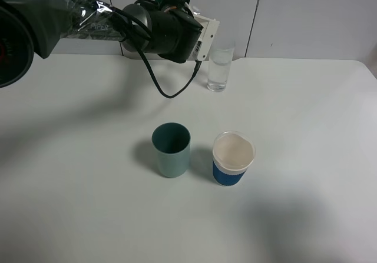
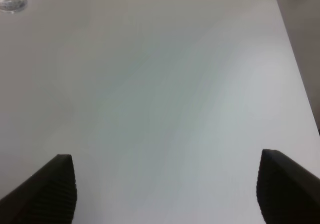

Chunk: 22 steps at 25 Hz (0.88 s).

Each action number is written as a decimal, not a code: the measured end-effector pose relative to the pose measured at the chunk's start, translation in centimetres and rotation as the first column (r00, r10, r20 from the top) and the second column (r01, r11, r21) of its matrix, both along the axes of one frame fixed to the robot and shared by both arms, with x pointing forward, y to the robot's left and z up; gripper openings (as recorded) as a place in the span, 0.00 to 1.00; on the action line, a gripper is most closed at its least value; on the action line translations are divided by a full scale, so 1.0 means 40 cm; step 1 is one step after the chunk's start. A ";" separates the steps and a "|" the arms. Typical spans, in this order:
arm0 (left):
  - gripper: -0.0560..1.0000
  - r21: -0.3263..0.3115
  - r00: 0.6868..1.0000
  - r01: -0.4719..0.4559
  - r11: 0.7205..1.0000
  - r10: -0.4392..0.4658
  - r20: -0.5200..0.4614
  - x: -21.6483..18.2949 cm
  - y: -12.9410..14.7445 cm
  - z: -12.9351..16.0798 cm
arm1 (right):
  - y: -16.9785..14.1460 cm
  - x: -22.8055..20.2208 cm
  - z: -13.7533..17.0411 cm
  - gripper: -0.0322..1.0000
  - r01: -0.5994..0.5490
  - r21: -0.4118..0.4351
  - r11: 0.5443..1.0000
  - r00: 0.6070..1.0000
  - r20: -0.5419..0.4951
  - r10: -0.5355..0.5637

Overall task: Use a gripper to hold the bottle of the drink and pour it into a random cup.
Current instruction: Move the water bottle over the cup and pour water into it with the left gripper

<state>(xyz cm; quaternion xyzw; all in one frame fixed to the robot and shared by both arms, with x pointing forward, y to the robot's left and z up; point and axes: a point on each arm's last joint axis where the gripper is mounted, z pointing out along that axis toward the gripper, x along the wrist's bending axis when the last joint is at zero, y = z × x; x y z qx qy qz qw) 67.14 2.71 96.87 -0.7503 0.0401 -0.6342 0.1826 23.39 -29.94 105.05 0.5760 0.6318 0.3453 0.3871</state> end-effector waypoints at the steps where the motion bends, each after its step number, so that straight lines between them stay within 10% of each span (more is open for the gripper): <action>1: 0.57 0.001 1.000 0.001 1.000 -0.001 0.001 0.000 0.000 0.000 | 0.000 0.000 0.000 0.75 0.000 0.000 1.000 1.000 0.000 0.000; 22: 0.57 0.038 0.998 0.061 0.997 -0.062 0.020 0.003 -0.012 0.006 | 0.000 0.000 0.000 0.75 -0.002 -0.003 1.000 1.000 0.000 0.002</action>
